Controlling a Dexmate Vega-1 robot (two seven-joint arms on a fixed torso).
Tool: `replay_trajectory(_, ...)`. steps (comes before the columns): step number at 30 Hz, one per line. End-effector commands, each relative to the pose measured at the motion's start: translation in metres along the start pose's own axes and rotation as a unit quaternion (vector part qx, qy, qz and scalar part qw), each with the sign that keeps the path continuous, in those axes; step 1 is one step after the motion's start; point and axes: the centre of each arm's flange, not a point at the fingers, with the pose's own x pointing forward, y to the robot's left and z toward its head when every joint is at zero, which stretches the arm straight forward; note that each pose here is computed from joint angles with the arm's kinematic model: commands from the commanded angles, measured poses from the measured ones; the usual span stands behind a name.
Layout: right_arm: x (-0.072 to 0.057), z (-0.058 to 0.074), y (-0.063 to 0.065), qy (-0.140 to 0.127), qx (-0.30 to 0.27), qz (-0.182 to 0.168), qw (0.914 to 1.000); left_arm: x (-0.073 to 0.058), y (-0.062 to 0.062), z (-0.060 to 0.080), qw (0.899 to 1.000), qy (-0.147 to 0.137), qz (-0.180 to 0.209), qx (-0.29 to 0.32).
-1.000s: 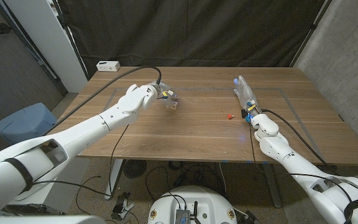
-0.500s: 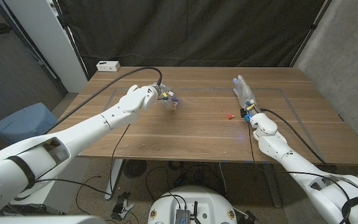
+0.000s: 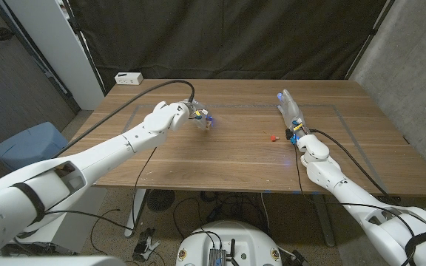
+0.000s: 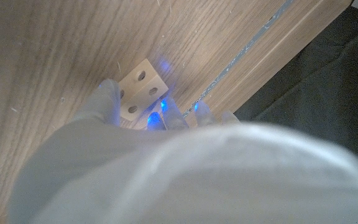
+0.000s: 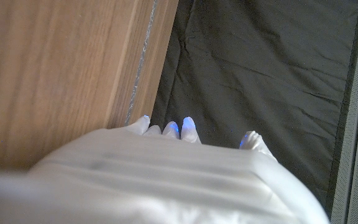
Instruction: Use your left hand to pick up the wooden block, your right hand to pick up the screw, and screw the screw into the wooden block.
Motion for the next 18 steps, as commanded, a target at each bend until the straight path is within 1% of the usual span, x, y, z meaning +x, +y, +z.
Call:
replay_trajectory(1, -0.0034, -0.0007, -0.0018, 0.0, 0.001, -0.005, 1.0, 0.0002, -0.0025, 0.0052, 1.0, 0.0, 0.011, 0.007)
replay_trajectory(11, -0.0024, -0.0015, -0.0025, 0.0, 0.002, -0.005, 1.0, -0.0021, -0.0052, 0.0074, 1.0, 0.011, 0.019, 0.016)
replay_trajectory(18, -0.004, -0.0019, -0.0036, 0.0, 0.002, -0.006, 1.0, -0.0025, -0.0059, 0.0087, 0.999, 0.017, 0.022, 0.017)
